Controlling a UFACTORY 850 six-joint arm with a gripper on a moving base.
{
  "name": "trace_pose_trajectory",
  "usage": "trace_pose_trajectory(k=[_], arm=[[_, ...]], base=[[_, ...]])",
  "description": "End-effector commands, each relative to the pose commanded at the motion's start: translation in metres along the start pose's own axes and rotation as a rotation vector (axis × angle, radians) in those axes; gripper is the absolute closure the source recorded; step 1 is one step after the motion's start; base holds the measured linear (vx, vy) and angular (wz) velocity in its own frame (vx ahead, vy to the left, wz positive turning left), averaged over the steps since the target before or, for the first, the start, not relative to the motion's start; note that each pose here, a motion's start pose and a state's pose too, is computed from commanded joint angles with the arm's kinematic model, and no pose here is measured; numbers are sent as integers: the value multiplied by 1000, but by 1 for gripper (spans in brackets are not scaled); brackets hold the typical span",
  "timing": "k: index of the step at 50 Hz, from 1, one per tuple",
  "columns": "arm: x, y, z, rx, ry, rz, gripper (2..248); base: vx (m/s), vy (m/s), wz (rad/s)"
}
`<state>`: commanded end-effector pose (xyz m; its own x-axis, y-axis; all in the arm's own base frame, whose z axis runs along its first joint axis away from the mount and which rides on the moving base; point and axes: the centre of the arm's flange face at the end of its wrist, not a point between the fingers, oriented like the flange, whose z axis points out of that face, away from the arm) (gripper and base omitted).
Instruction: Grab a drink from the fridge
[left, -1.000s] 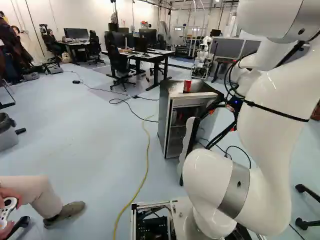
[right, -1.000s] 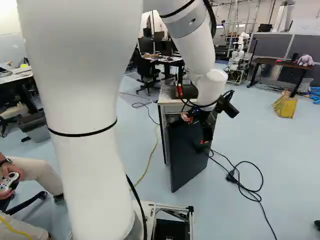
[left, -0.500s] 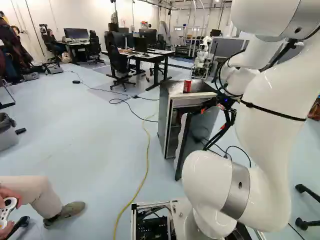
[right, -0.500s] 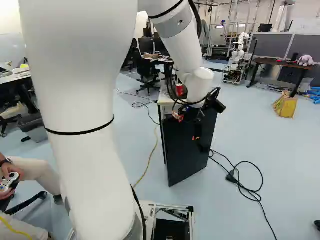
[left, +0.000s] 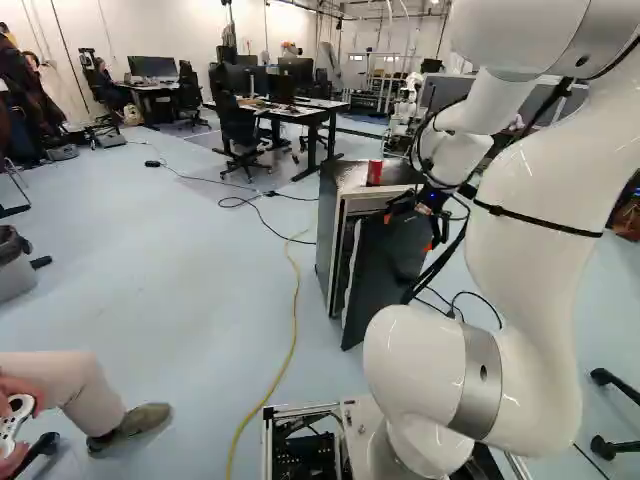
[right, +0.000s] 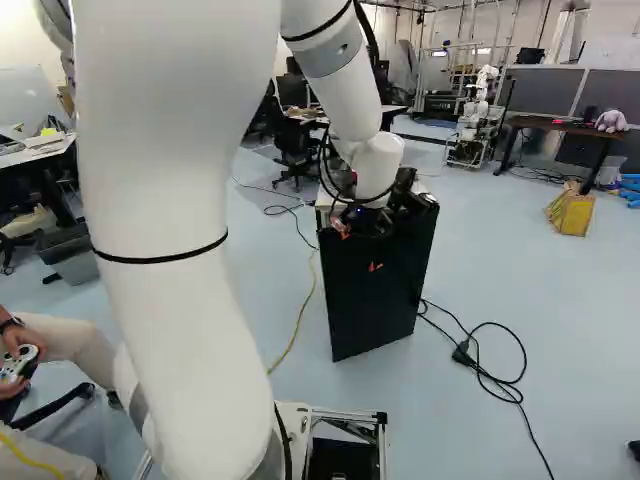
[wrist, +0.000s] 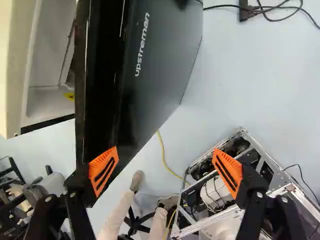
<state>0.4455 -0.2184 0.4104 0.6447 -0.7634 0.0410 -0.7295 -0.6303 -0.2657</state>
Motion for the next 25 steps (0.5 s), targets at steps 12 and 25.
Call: trace_pose_trajectory(k=[12,25], arm=[[-1,-28,8,5,-8,-54,3],[-2,-59,16,11,-15,-110,3]], base=[[0,0,0],[0,0,0]])
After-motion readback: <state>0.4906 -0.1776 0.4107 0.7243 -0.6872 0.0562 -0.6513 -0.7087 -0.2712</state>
